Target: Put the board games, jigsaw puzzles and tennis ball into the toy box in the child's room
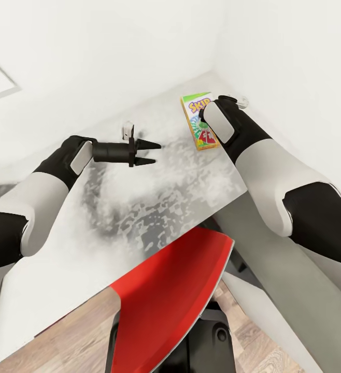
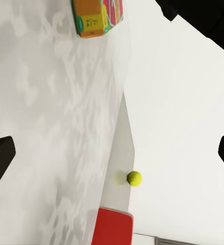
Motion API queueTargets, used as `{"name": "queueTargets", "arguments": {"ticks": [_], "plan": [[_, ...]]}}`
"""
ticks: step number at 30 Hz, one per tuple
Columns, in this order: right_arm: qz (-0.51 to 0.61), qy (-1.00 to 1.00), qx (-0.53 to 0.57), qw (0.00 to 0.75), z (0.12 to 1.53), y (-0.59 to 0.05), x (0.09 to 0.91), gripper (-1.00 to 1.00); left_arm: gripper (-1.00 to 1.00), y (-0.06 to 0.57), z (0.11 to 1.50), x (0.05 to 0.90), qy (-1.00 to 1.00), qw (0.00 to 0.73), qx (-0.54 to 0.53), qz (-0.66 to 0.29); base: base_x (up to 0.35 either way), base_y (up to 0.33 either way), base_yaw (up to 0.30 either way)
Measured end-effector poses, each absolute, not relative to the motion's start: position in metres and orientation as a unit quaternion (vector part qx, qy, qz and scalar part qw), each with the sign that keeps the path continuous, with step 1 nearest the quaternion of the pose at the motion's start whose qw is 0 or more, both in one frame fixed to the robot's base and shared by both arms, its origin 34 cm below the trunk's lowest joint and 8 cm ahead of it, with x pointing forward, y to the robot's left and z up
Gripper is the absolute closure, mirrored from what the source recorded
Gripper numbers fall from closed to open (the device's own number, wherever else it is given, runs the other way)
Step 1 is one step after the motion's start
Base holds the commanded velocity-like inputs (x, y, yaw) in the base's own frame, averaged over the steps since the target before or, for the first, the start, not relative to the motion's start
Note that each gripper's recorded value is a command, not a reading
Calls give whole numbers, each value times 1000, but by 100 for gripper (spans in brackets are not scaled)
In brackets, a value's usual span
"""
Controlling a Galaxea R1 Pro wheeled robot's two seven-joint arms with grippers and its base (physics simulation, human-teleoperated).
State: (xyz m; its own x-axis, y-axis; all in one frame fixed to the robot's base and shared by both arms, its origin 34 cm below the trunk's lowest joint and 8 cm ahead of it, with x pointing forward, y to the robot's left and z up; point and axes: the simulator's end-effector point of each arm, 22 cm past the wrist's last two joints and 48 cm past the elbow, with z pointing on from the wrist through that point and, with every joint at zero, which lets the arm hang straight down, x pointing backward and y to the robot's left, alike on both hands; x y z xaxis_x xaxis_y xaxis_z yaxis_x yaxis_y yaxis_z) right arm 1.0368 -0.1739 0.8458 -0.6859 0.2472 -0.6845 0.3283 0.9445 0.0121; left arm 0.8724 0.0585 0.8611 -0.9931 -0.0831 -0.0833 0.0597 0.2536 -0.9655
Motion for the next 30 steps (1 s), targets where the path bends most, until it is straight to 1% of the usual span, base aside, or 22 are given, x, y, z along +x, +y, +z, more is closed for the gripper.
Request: {"name": "queueTargets", "arguments": {"ticks": [23,30], "plan": [[-42,918,152,364,845,-168,1038,-100,-100,58,861,872,790,58,-7,-611,110,0,0],[-42,919,152,361,843,-168,1037,-100,-100,59,861,872,790,58,-7,-611,32,0,0]]}}
